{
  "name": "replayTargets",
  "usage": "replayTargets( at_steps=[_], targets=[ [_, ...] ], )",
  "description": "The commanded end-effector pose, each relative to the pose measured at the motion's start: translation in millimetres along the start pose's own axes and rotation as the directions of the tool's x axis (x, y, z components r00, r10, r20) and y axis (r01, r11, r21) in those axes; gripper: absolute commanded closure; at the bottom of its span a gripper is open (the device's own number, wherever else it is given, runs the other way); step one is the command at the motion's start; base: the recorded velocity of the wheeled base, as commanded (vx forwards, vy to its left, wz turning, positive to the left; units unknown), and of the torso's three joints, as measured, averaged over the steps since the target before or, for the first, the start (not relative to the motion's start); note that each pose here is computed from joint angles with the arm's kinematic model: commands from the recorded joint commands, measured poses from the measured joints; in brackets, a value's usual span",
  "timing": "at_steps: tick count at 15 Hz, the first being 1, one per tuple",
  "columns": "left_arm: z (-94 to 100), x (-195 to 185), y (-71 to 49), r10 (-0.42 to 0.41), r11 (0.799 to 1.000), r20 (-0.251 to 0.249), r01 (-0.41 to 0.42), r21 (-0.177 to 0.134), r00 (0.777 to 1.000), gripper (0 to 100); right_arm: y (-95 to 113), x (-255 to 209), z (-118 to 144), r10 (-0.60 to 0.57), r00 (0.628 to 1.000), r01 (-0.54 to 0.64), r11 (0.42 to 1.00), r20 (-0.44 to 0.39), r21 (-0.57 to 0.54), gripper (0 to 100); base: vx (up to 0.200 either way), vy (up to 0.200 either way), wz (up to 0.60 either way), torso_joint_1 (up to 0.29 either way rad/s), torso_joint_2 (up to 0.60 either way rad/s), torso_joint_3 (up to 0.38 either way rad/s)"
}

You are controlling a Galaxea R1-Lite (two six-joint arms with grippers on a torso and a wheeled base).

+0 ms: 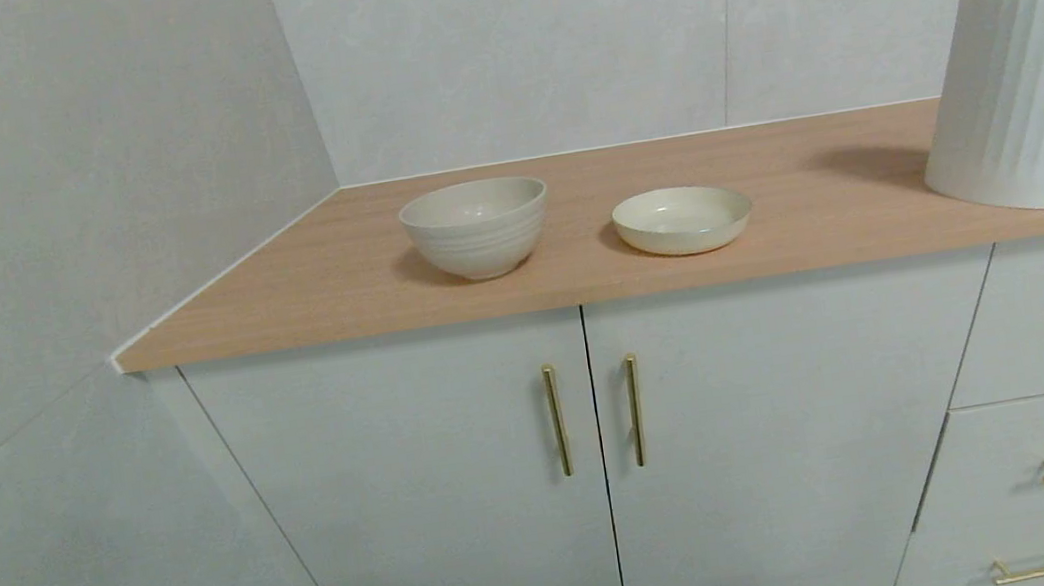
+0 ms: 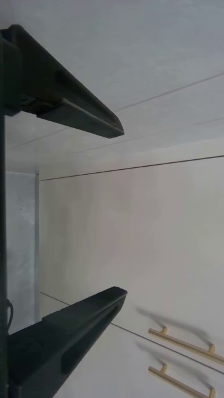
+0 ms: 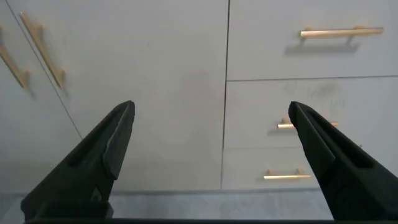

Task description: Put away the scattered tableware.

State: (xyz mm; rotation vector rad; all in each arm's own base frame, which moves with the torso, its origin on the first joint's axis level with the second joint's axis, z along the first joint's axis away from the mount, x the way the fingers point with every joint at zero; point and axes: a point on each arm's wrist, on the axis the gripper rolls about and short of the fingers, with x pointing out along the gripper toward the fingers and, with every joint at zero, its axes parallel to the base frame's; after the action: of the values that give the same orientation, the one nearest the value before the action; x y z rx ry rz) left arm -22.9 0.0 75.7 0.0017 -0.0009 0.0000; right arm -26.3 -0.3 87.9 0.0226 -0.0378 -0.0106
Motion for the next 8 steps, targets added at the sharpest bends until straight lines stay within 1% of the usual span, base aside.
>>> replayTargets(
  at_steps=[1,2,4,5,6,7,8],
  targets=[
    [0.2,0,0.0,0.0,1.0,0.001,0.0,0.0,1.0,0,1,-1,44,0.086,0.996,-0.086,0.996,-0.006,0.021,0,0.0,0.0,0.0,0.0,0.0,0.0],
    [-0.2,0,0.0,0.0,1.0,-0.001,0.0,0.0,1.0,0,2,8,53,0.168,0.982,-0.166,0.986,-0.084,0.029,0,0.0,0.0,0.0,0.0,0.0,0.0],
    [0.2,0,0.0,0.0,1.0,0.001,0.0,0.0,1.0,0,6,32,71,0.302,0.932,-0.297,0.953,-0.199,0.055,0,0.0,0.0,0.0,0.0,0.0,0.0],
    [-0.2,0,0.0,0.0,1.0,-0.001,0.0,0.0,1.0,0,9,46,79,0.332,0.909,-0.325,0.943,-0.253,0.069,0,0.0,0.0,0.0,0.0,0.0,0.0],
    [-0.2,0,0.0,0.0,1.0,-0.001,0.0,0.0,1.0,0,16,76,95,0.358,0.868,-0.349,0.933,-0.345,0.089,0,0.0,0.0,0.0,0.0,0.0,0.0],
    [-0.2,0,0.0,0.0,1.0,-0.001,0.0,0.0,1.0,0,22,95,103,0.386,0.839,-0.38,0.92,-0.384,0.096,0,0.0,0.0,0.0,0.0,0.0,0.0],
    [-0.2,0,0.0,0.0,1.0,-0.001,0.0,0.0,1.0,0,34,117,111,0.459,0.793,-0.456,0.883,-0.4,0.111,0,0.0,0.0,0.0,0.0,0.0,0.0]
  ],
)
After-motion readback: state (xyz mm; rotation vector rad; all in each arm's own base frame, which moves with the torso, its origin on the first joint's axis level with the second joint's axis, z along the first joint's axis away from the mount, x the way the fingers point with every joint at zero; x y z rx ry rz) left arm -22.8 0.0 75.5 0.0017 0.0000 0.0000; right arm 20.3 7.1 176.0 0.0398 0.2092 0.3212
